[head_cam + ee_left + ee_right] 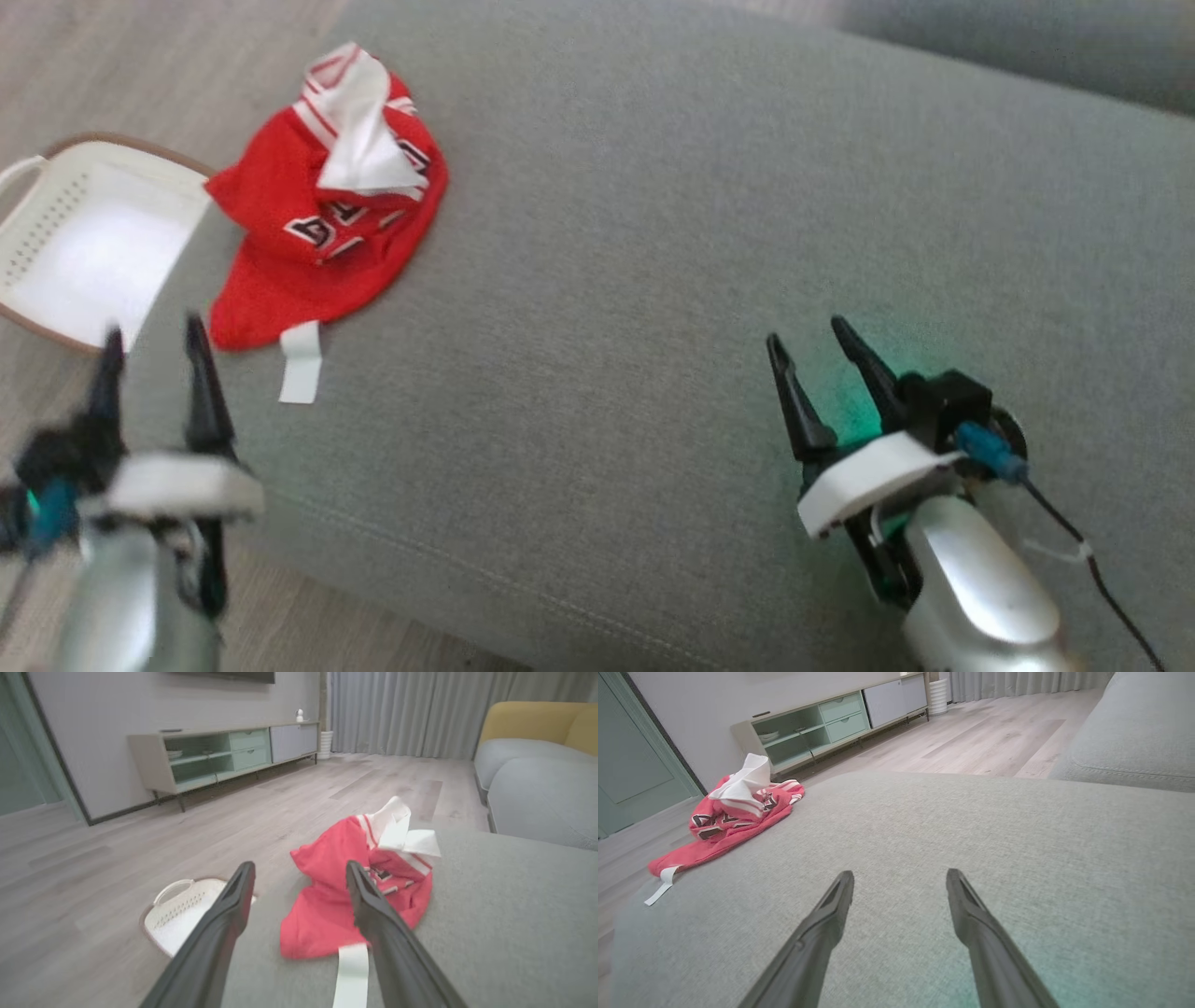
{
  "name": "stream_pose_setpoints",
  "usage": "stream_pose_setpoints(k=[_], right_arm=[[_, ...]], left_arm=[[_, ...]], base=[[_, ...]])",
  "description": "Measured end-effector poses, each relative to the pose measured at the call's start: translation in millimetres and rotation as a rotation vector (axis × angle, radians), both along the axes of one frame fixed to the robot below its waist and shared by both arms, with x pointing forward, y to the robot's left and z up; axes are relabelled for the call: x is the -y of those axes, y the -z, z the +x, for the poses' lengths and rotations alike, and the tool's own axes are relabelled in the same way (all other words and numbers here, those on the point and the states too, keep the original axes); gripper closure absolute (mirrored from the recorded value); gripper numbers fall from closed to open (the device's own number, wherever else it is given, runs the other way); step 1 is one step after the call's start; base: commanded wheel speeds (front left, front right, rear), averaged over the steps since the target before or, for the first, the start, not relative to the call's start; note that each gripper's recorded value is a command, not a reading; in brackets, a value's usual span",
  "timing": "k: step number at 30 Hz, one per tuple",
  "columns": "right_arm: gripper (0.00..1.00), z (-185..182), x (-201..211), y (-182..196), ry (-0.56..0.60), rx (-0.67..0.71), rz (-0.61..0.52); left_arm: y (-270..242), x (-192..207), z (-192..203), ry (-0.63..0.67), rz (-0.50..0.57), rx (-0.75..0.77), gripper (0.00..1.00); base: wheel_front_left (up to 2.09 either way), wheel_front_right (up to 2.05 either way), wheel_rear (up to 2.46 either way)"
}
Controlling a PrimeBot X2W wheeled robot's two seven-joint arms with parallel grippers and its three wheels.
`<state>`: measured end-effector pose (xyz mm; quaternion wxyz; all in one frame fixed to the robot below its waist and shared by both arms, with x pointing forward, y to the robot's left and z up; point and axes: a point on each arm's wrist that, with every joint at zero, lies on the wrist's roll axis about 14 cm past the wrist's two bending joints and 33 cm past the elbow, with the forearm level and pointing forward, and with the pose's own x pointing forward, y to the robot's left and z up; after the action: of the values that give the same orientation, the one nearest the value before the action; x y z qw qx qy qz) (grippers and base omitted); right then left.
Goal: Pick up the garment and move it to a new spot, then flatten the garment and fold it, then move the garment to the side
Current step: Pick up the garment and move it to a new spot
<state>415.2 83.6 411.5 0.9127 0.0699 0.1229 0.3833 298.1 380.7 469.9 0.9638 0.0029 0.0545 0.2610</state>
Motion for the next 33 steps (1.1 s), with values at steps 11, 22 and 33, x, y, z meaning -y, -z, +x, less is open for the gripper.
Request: stream_pose_setpoints(k=[11,22,33], right_arm=[[0.0,34,25,22,0.072,0.001,-0.014],[0.0,65,55,28,0.163,0.039,-0.015],[0.0,75,83,22,0.248,0.045,-0.026]], left_arm=[[-4,-6,121,0.188,0.056,-0.095,0.0],[82,21,155,0.257,-0.12,-0.337,0.0],[77,22,170,0.274,-0.082,-0.316,1.0]], base=[[0.0,0.0,0.0],[0.0,0.0,0.0],[0.0,0.0,0.0]])
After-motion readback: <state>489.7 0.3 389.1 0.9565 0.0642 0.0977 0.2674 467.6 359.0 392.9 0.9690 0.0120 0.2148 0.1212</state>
